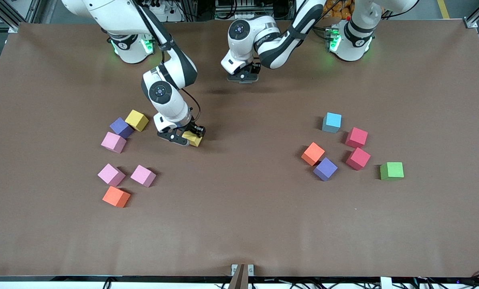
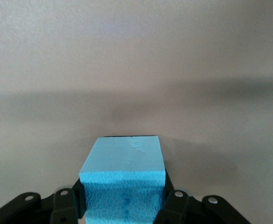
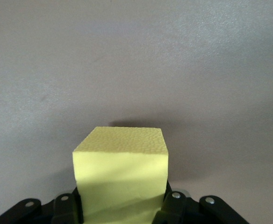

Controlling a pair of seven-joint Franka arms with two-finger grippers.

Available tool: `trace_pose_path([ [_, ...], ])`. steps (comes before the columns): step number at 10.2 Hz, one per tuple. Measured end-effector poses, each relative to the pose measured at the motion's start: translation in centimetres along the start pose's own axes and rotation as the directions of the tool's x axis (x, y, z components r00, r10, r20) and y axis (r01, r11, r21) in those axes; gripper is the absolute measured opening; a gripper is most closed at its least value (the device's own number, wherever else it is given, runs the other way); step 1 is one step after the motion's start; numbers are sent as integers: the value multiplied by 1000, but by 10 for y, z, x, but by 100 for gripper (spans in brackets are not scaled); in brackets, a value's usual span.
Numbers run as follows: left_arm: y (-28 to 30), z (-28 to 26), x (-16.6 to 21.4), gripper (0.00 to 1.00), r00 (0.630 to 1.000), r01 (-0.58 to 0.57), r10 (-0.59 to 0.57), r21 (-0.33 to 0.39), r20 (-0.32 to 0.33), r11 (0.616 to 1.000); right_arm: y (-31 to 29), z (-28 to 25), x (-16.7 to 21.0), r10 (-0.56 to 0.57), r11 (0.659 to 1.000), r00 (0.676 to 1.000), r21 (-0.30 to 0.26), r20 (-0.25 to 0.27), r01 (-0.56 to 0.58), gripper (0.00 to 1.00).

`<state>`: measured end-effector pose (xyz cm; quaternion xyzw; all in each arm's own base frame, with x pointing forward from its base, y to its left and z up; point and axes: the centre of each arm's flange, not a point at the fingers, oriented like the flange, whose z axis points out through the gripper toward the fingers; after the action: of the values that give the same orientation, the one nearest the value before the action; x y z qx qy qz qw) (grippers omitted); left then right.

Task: Form number 2 with 11 blocks
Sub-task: 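Set cyan block down mid-table with the left gripper while the right gripper lifts yellow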

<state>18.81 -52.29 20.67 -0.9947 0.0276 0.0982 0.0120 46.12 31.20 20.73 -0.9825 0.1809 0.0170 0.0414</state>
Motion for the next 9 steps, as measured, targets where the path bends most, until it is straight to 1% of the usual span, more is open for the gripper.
trace_pose_path([
  [3,3,2,-5,61,1000,4,-5,-24,-8,1000,0,0,-1,-2,1000,1000,-1,1,2,57],
  [4,3,2,-4,70,1000,6,-7,-26,-9,1000,0,0,-1,-4,1000,1000,-1,1,4,57],
  [5,3,2,-2,82,1000,9,-10,-31,-11,999,0,0,-1,-10,1000,1000,-1,1,10,57],
  [6,3,-1,2,98,1000,14,-15,-40,-17,999,0,0,-1,-22,1000,1000,-2,2,22,57],
  [7,3,-9,8,100,999,23,-25,-54,-30,998,0,0,-1,-50,999,999,-2,2,50,57],
  [9,-6,-47,32,100,994,60,-67,-88,-81,994,-2,-4,-1,-153,988,988,2,-2,153,57],
])
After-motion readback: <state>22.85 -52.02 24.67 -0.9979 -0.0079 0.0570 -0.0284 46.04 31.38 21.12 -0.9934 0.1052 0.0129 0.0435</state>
